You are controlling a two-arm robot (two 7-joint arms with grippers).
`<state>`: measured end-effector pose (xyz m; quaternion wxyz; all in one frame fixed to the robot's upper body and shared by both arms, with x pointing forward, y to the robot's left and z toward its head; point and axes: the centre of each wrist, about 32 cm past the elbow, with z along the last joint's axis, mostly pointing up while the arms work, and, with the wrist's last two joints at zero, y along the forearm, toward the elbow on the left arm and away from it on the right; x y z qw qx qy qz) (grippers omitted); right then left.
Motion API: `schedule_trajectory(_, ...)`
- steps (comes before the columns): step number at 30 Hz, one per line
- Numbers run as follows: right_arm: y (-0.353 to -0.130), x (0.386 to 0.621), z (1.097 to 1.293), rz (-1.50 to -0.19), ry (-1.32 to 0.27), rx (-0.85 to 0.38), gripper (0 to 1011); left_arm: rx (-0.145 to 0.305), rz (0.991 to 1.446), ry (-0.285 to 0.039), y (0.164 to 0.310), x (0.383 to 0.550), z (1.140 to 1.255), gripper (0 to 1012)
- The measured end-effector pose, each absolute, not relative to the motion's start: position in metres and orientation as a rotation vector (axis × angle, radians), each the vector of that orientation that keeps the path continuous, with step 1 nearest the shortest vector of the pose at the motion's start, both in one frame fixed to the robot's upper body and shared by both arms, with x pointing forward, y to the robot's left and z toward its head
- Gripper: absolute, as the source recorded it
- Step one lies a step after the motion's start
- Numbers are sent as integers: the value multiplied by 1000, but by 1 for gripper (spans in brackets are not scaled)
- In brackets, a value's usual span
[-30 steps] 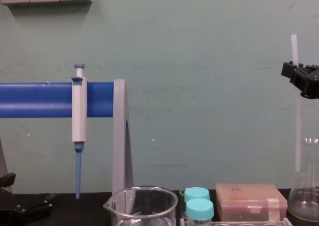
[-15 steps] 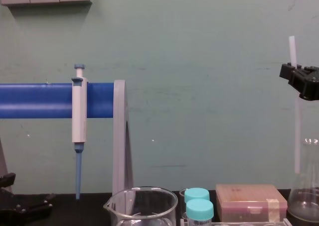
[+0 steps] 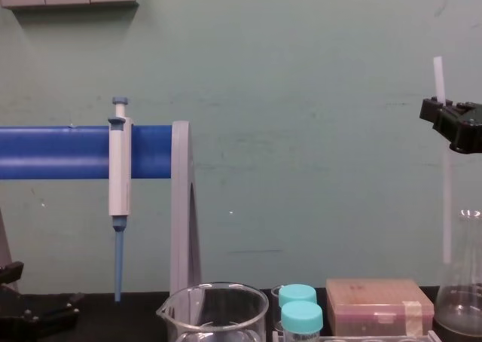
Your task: Pick up the stirring rod with one hand, then place it down.
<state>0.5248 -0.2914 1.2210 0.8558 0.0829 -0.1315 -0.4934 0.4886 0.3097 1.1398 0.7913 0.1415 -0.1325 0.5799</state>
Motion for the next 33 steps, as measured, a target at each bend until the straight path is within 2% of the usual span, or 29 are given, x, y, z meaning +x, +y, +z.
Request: schedule_trajectory(33, -291, 528, 1219, -1038, -271, 169, 71, 304, 1248, -285, 310, 489, 1140, 1000)
